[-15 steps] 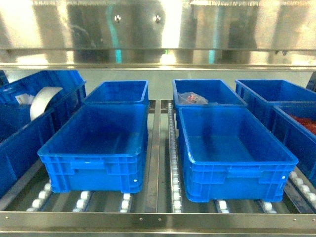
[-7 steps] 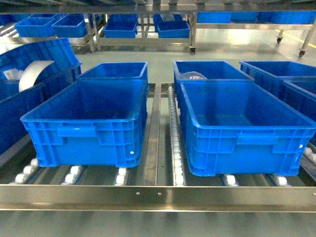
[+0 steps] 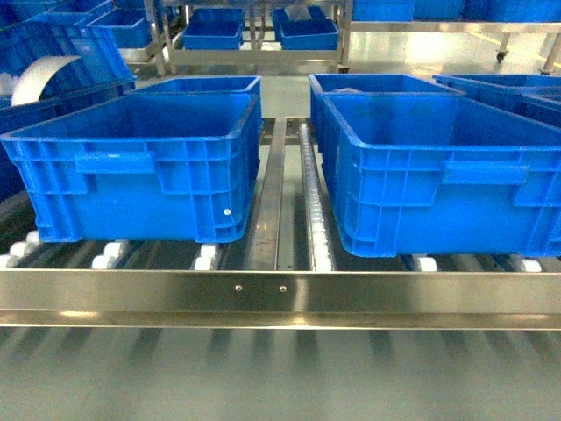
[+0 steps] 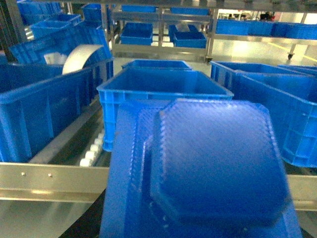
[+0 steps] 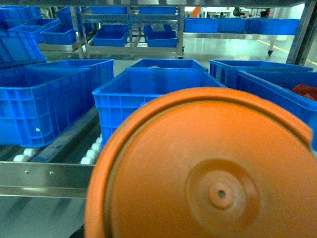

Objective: Sort blue parts and orange caps into right shelf containers

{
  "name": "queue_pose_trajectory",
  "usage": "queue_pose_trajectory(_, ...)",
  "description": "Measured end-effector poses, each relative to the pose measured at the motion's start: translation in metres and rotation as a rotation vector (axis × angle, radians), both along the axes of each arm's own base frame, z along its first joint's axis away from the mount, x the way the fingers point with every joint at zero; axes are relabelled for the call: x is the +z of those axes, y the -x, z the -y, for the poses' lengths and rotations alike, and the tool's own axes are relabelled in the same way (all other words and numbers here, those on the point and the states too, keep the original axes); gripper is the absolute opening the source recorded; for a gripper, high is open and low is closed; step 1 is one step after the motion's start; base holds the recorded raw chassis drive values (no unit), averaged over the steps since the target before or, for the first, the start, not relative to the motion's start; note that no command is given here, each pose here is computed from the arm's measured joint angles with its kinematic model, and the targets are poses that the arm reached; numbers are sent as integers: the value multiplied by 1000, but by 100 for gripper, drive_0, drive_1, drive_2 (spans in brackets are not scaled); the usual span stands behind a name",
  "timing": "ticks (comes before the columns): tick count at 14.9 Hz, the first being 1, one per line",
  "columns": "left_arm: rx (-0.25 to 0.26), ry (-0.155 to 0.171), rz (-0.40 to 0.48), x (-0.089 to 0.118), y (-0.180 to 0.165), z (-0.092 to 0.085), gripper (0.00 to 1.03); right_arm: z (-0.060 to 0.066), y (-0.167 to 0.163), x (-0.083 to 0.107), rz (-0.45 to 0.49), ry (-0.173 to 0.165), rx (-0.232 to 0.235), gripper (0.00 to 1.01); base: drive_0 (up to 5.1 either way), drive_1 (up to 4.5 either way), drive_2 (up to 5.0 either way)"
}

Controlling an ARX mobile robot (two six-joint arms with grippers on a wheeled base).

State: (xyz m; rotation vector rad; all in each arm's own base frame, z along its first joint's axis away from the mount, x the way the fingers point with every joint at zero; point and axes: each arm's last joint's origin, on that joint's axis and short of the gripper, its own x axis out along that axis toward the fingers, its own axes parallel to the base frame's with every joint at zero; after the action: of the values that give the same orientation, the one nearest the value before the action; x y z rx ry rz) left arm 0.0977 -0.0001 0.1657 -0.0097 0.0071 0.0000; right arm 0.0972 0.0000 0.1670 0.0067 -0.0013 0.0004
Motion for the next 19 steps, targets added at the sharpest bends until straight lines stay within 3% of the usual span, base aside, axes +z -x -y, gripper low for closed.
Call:
queue_pose_trajectory(8, 0, 0, 0, 0, 0, 0, 42, 0, 0, 0, 0, 1, 0, 45, 0, 0, 0)
queue_pose_trajectory(19, -1, 0, 2, 0, 0, 0, 42, 0, 0, 0, 0, 0, -1, 45, -5, 422, -432)
